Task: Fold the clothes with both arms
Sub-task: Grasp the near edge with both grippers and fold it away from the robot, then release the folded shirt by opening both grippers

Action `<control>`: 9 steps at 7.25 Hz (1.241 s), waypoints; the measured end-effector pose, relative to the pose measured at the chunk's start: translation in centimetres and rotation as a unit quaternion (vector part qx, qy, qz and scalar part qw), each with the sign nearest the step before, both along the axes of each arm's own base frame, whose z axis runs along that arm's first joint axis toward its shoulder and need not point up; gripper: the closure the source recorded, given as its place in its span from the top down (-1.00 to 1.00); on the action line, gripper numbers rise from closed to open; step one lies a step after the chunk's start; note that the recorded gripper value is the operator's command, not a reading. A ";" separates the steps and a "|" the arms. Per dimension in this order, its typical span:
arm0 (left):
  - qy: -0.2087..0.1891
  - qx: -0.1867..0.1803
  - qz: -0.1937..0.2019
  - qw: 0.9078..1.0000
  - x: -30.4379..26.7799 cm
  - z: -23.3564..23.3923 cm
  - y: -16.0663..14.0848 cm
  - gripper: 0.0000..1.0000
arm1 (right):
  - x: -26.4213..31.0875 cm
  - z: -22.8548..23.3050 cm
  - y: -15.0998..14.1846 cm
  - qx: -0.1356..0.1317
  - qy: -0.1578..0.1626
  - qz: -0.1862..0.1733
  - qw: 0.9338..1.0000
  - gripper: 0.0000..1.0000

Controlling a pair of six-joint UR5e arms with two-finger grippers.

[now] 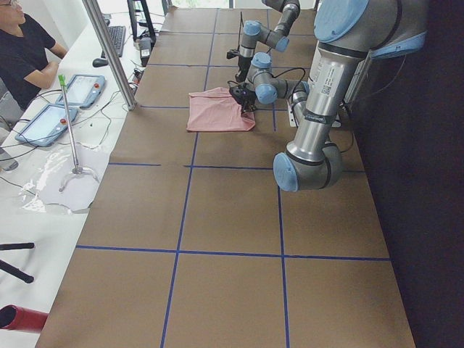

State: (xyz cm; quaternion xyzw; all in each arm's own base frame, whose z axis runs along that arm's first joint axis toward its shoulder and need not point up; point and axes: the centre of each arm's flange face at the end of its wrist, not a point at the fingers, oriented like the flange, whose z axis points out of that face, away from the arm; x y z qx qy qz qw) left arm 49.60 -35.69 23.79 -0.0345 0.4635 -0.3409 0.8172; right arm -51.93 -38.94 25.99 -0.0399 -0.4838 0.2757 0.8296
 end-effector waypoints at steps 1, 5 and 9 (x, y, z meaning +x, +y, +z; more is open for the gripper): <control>0.005 0.002 -0.009 1.000 -0.4 -0.4 -0.9 -1.00 | 0.2 -0.6 -1.8 0.000 -0.003 0.013 1.000 -1.00; 0.007 0.055 -0.090 0.994 -1.4 1.5 -17.3 1.00 | -3.3 -2.0 -19.6 -0.003 0.010 0.093 0.996 1.00; -0.015 0.107 -0.109 0.988 -3.5 7.9 -26.6 1.00 | 1.6 2.9 -30.4 -0.014 0.052 0.128 0.990 1.00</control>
